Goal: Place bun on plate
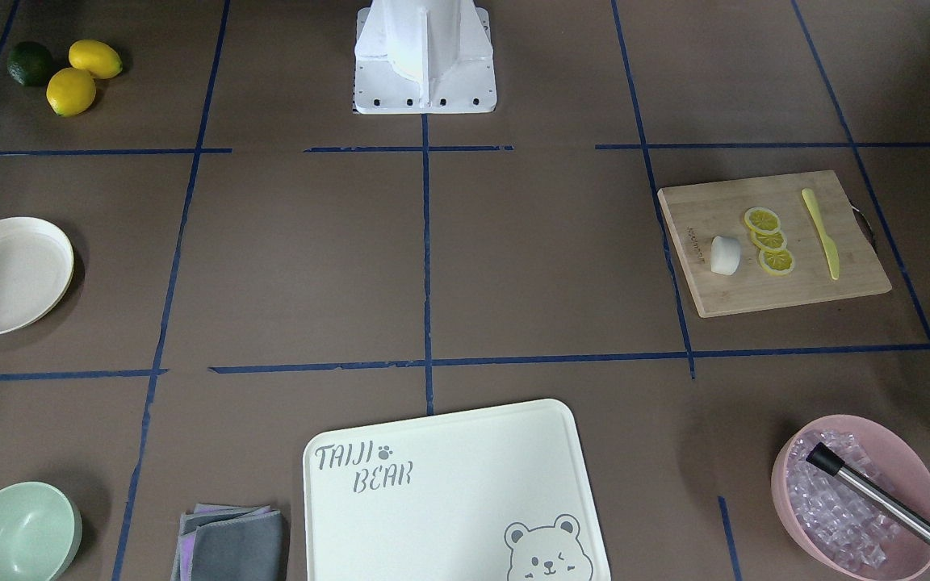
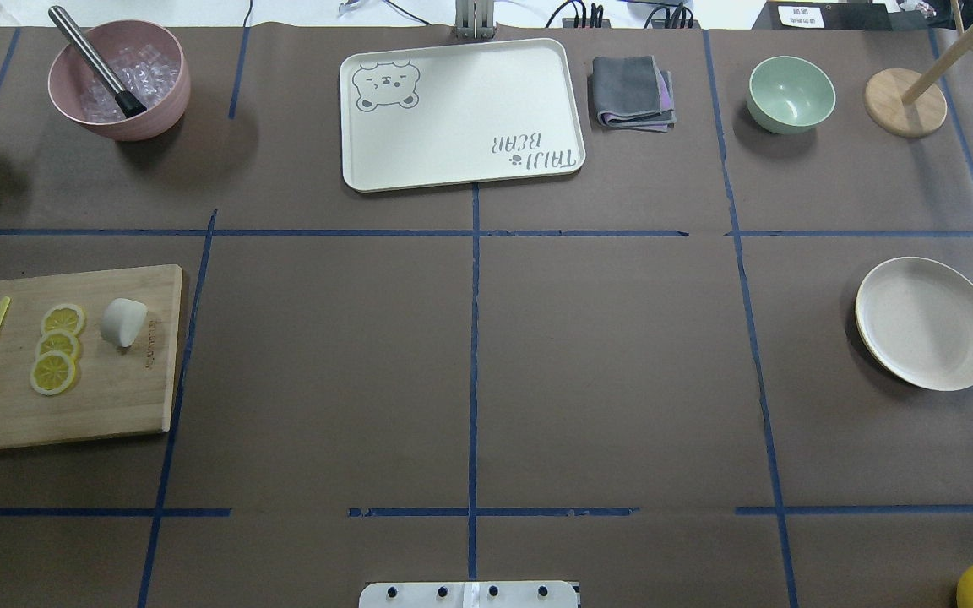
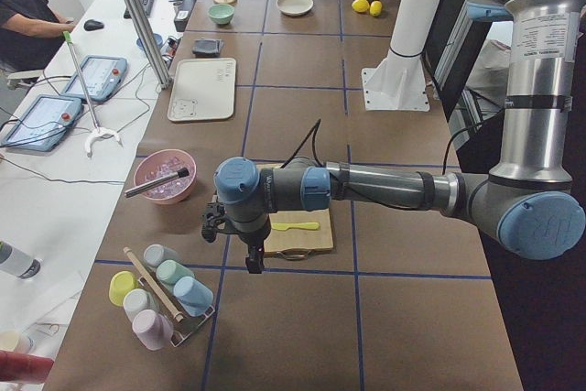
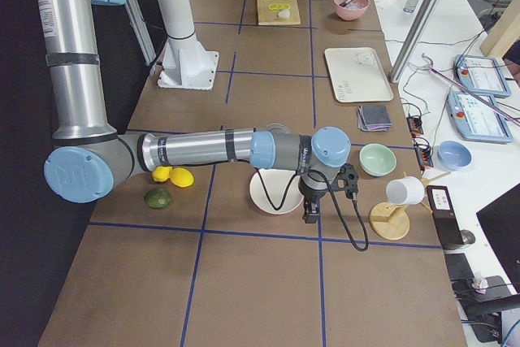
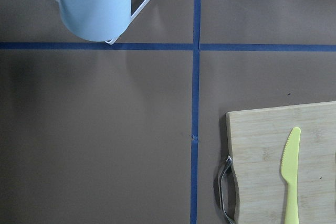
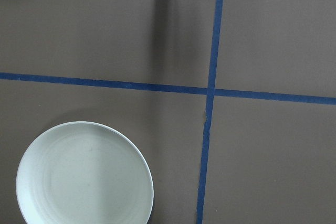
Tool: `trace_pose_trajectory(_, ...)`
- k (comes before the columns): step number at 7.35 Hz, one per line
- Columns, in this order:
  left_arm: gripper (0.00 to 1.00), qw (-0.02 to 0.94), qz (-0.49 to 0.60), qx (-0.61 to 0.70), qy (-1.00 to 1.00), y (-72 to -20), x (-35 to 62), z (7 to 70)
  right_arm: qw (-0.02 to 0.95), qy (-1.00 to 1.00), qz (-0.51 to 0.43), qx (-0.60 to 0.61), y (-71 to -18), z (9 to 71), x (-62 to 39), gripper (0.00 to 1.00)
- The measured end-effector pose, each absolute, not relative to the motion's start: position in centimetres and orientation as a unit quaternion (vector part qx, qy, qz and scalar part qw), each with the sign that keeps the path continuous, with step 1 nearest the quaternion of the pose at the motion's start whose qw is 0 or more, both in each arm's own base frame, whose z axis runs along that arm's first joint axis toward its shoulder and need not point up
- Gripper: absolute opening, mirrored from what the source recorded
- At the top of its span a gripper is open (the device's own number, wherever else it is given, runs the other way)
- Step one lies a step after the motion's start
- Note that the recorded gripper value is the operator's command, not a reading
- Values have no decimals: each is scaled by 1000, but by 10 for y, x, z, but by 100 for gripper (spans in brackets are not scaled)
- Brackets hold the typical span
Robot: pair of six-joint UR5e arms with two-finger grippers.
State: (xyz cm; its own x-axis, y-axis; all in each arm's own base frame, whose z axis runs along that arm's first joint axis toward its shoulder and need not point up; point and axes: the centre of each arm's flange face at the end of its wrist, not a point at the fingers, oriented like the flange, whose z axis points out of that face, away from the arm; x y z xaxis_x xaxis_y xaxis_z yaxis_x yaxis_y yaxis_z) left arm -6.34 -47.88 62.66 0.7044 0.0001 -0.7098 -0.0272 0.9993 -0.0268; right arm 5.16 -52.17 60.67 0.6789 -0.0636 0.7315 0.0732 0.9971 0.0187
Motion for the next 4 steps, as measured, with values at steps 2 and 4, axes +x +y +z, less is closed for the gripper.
trace_pose_trajectory(2, 100, 925, 32, 1, 379, -477, -61, 622, 917, -398, -31, -21, -504, 628, 52, 100)
trace_pose_trajectory(4, 100, 927, 52, -10, 371, -479, -41, 621, 916, -398, -28, -26, -494, 635, 52, 100)
